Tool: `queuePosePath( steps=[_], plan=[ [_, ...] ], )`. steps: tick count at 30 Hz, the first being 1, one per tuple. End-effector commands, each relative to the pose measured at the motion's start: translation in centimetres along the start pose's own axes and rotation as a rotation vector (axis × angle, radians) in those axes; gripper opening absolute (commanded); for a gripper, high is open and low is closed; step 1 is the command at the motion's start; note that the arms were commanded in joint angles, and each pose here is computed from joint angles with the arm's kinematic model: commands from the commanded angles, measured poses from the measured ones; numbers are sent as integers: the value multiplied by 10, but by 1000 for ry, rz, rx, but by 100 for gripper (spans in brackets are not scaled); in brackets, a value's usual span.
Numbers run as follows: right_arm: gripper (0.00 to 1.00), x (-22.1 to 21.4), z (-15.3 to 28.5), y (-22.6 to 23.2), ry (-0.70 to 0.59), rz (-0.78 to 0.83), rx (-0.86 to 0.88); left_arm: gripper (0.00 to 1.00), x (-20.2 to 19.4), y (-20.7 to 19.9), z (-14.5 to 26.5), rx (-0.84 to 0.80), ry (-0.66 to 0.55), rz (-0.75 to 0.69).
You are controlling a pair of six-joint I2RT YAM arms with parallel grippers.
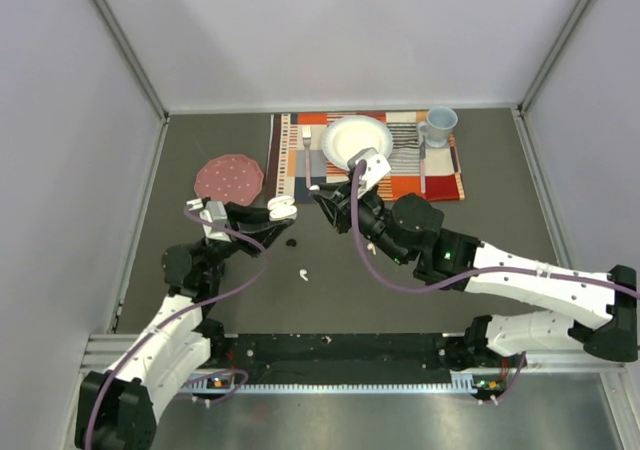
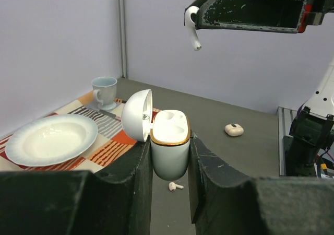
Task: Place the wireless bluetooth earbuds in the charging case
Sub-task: Insert the right earbud into the right side groove of the charging case.
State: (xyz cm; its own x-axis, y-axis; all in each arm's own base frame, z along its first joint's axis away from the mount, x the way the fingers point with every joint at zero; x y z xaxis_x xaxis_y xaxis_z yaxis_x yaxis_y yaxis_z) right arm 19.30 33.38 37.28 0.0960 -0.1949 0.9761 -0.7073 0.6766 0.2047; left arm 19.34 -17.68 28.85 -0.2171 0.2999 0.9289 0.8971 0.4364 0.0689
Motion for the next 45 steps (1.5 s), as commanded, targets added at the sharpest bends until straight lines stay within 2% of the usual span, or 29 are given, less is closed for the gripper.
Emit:
queuePosePath(
  steps=[1, 32, 45],
  plan=[
    [11, 31, -3, 22, -86, -15, 63, 0, 19, 2, -9, 0, -45, -76],
    [12, -12, -26, 45, 66, 40, 122, 0, 20, -2, -13, -10, -45, -98],
    [11, -20, -28, 33, 72, 49, 44, 0, 21, -2, -13, -9, -41, -104]
  ],
)
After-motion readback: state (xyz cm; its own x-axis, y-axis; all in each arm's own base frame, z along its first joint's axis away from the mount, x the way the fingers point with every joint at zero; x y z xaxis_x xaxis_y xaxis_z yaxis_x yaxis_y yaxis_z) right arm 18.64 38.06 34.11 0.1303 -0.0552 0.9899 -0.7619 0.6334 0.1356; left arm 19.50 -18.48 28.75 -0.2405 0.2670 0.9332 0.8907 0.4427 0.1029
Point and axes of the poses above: each gripper's point midway between its finger pads, its own z axis back along the fingers, its own y axis along the line the jaws close on, x = y × z, the point moved 2 cm from there along z, back along the fingers, and after that the axes turned 7 degrees about -z, right-handed, at the moved point
